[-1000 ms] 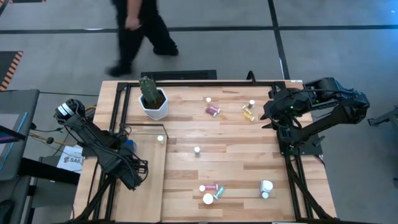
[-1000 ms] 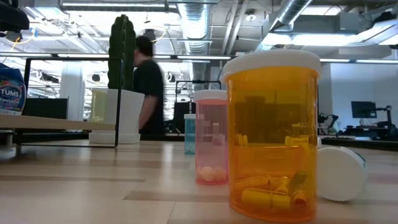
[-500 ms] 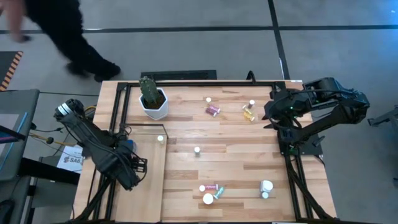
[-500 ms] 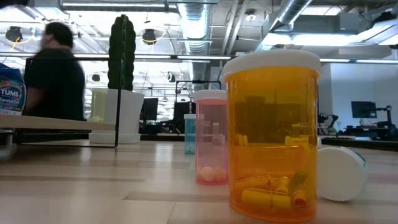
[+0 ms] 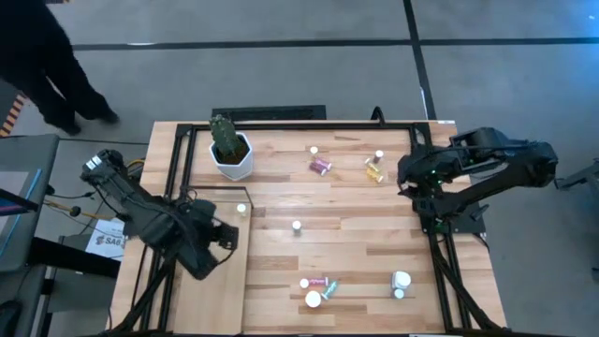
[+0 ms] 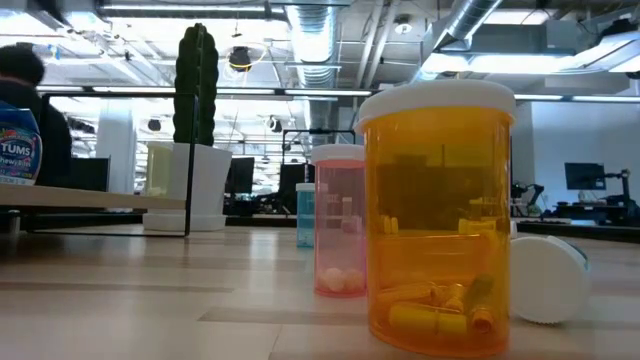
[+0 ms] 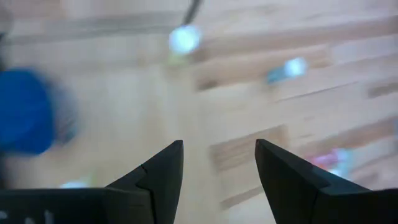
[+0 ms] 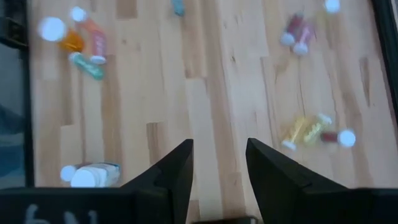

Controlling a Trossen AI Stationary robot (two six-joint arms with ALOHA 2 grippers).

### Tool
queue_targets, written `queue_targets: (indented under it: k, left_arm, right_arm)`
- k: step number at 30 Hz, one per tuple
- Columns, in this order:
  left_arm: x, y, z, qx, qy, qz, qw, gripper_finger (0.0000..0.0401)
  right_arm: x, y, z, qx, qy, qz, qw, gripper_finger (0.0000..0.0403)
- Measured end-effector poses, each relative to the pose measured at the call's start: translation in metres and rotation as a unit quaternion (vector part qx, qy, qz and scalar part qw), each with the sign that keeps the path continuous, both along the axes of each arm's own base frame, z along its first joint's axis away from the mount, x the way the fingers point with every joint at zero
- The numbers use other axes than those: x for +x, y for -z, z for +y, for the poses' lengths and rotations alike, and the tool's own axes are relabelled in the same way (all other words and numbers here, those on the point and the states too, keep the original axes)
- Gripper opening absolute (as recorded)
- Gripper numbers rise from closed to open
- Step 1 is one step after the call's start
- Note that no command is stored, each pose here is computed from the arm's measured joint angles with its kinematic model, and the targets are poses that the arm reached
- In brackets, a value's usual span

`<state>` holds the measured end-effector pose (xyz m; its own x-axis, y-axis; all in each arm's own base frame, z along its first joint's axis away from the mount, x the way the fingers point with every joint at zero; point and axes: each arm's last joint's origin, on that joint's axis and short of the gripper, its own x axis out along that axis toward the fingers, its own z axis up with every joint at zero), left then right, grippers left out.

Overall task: Pick and place medicine bottles onto shelf by color
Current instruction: Put the light blue pill bottle on the shelf

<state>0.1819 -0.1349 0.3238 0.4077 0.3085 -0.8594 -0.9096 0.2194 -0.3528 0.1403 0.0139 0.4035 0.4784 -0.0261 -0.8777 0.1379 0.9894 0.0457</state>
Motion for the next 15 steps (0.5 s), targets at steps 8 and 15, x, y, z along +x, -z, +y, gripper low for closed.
queue_targets:
  k: [8, 15]
  left_arm:
    - [0.060, -0.008, 0.018, 0.044, 0.128, -0.077, 0.988, 0.0185]
    - [0.113, 0.000, 0.035, 0.086, 0.259, -0.106, 0.956, 0.0185]
  right_arm:
    - [-0.002, 0.048, 0.000, 0.042, 0.079, 0.011, 0.996, 0.0167]
    - [0.002, 0.068, 0.006, 0.064, 0.103, 0.012, 0.993, 0.0164]
